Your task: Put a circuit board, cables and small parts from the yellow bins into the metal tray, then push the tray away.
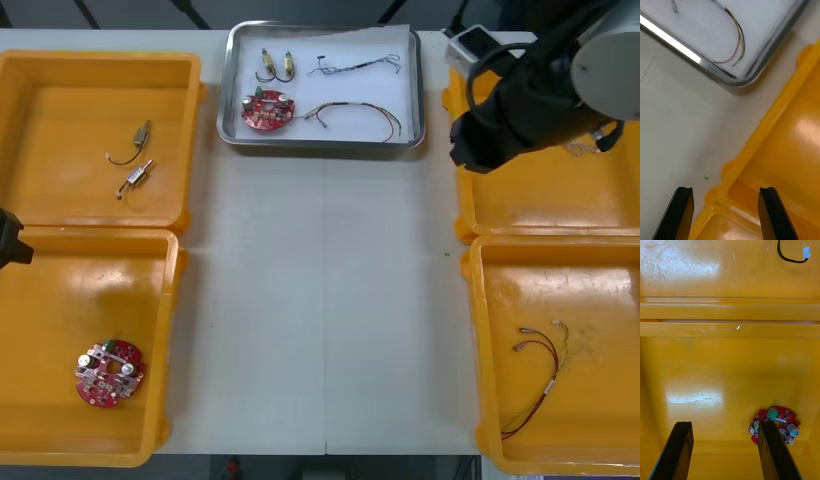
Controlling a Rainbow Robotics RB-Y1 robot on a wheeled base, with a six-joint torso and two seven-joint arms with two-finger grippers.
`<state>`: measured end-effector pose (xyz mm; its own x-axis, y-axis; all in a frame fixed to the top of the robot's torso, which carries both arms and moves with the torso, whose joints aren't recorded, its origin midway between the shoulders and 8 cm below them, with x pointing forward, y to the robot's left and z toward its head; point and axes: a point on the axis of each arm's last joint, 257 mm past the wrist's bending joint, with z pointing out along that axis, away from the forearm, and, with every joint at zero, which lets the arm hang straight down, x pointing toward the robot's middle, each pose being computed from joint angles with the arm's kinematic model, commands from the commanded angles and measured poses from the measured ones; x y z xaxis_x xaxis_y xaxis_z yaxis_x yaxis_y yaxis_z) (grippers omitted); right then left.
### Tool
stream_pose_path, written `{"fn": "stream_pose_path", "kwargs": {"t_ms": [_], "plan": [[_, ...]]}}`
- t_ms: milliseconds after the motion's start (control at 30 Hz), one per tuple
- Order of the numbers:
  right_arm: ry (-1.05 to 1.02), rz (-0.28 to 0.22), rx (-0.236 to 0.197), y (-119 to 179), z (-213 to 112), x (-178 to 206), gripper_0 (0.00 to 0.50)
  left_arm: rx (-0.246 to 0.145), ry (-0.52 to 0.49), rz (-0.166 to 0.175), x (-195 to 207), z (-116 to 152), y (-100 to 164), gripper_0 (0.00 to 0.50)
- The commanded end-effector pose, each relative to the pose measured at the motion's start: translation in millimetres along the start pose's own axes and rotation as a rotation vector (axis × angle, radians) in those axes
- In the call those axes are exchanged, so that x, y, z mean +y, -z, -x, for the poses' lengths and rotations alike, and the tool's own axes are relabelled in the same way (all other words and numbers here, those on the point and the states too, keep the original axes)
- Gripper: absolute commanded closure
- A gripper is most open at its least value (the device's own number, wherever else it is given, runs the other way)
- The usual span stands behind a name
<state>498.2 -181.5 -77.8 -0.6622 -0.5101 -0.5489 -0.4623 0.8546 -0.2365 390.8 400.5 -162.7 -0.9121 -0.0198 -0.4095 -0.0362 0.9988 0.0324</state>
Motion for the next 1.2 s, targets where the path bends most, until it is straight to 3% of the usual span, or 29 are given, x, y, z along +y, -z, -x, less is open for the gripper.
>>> {"fn": "stream_pose_path", "kwargs": {"t_ms": [33,333,733,1200], "plan": [[-0.149,-0.016,0.02,21,-25,-39,0.0,-0.041,0.061,0.037,13,14,14,0.0],[-0.403,-0.025,0.101,25,-81,-72,0.0,-0.041,0.061,0.037,13,14,14,0.0],[-0.526,-0.071,0.209,16,-154,-100,0.0,-0.041,0.061,0.037,13,14,14,0.0],[-0.63,-0.065,0.253,17,-202,-112,0.0,-0.041,0.061,0.037,13,14,14,0.0]]}}
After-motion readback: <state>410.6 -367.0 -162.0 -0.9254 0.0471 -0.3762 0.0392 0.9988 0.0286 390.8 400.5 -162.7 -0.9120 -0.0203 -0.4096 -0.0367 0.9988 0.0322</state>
